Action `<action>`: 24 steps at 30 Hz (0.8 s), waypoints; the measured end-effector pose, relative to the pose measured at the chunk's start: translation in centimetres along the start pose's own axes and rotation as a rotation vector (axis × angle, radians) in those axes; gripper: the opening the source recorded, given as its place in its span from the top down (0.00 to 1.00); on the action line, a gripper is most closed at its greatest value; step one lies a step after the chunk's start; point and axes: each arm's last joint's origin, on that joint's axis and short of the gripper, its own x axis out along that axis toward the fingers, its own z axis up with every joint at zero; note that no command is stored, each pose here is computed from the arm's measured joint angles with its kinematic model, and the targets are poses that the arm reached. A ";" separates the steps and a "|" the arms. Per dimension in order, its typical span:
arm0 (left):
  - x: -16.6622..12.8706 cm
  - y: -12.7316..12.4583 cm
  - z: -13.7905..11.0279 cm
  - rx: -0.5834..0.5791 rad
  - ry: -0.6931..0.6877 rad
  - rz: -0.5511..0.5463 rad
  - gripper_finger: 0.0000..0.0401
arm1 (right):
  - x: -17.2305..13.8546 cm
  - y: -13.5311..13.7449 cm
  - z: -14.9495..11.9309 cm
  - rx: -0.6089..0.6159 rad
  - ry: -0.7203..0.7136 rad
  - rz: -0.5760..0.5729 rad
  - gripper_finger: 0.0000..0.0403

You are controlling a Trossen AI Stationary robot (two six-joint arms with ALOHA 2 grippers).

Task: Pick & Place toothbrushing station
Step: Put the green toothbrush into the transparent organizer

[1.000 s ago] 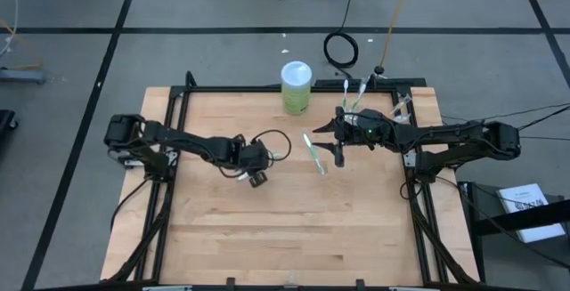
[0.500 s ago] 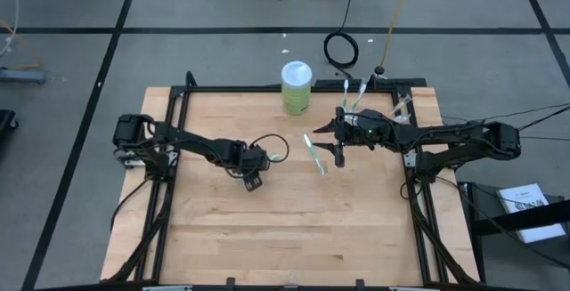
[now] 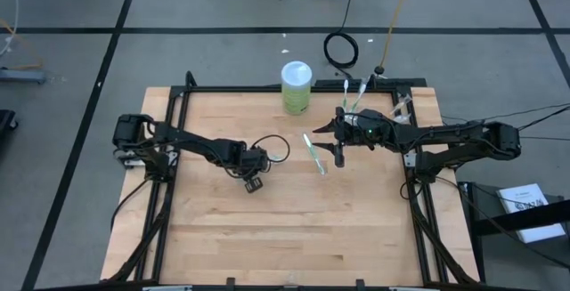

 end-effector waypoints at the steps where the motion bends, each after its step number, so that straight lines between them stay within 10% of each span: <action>1: -0.1 0.0 0.0 0.002 -0.009 -0.002 0.91 | 0.0 0.0 0.0 0.003 0.001 0.000 0.56; 13: -8.1 0.5 2.2 0.112 -0.500 0.014 0.94 | -0.8 -0.7 -0.2 0.048 0.092 -0.263 0.56; 24: -10.5 2.0 6.9 0.351 -0.959 -0.108 0.94 | -0.6 -0.7 0.5 0.057 -0.007 -0.202 0.54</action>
